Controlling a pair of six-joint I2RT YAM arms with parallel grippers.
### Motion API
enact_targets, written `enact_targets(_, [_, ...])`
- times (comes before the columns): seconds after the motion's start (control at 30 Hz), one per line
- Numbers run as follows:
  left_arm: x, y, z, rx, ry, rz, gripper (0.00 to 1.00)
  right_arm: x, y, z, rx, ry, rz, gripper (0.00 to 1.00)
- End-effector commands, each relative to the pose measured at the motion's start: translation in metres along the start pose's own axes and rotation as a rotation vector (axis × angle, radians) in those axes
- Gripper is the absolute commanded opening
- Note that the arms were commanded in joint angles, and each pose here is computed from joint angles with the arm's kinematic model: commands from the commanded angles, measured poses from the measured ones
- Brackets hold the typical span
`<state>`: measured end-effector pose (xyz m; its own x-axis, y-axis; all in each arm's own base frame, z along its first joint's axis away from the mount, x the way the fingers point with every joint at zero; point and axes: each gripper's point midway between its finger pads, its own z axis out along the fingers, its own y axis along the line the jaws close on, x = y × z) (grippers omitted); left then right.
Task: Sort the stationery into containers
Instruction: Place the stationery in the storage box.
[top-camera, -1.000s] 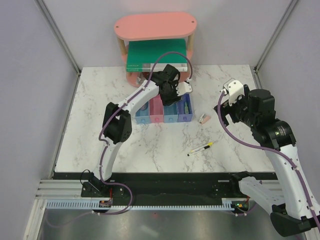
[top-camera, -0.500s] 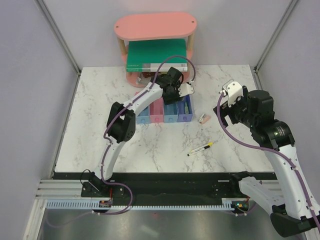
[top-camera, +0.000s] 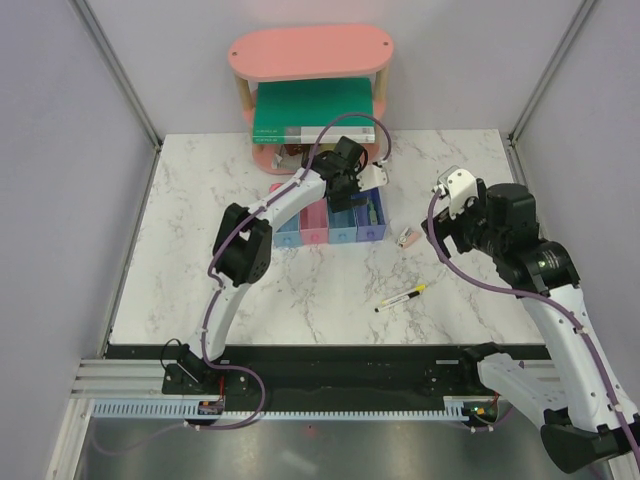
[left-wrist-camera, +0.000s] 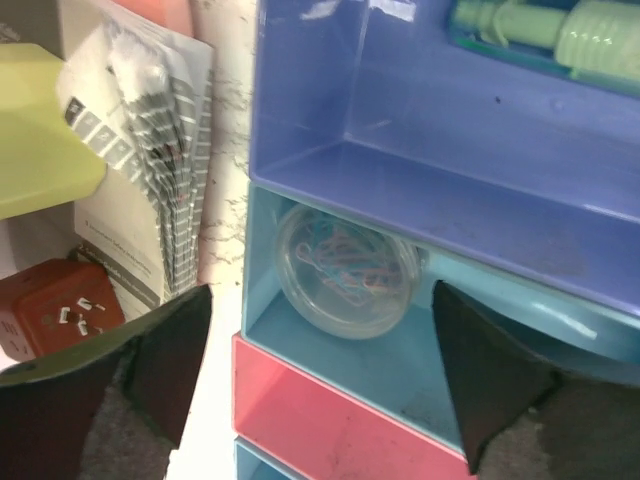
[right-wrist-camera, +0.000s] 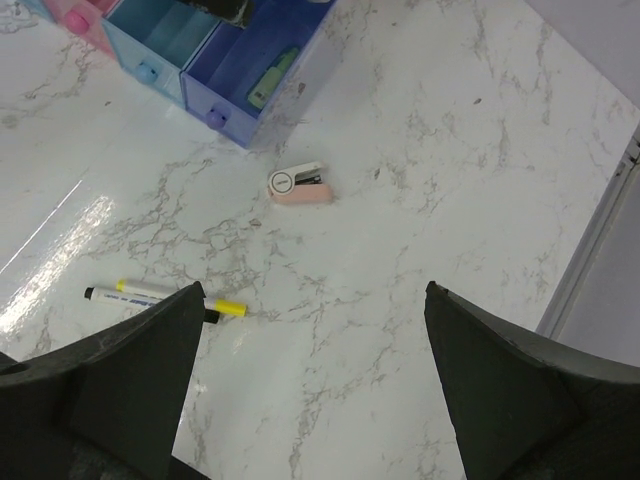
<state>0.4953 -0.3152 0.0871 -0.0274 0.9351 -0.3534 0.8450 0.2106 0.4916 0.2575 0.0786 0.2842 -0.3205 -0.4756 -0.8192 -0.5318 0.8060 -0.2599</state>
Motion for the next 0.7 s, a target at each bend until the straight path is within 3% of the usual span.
enact_targets(0.0, [-0.026, 0.033, -0.032, -0.129, -0.086, -0.011, 1.0, 0.004, 0.009, 0.017, -0.047, 0.004, 0.051, 0.98])
enact_targets(0.23, [-0.035, 0.024, -0.06, -0.12, -0.125, -0.041, 1.0, 0.016, 0.003, 0.054, -0.017, 0.039, 0.167, 0.98])
enact_targets(0.43, [-0.05, 0.015, -0.137, -0.115, -0.233, -0.057, 1.0, 0.043, -0.007, 0.098, -0.049, 0.132, 0.345, 0.98])
enact_targets(0.67, [-0.019, -0.016, -0.217, -0.095, -0.262, -0.013, 1.0, 0.083, -0.028, 0.143, -0.093, 0.267, 0.592, 0.91])
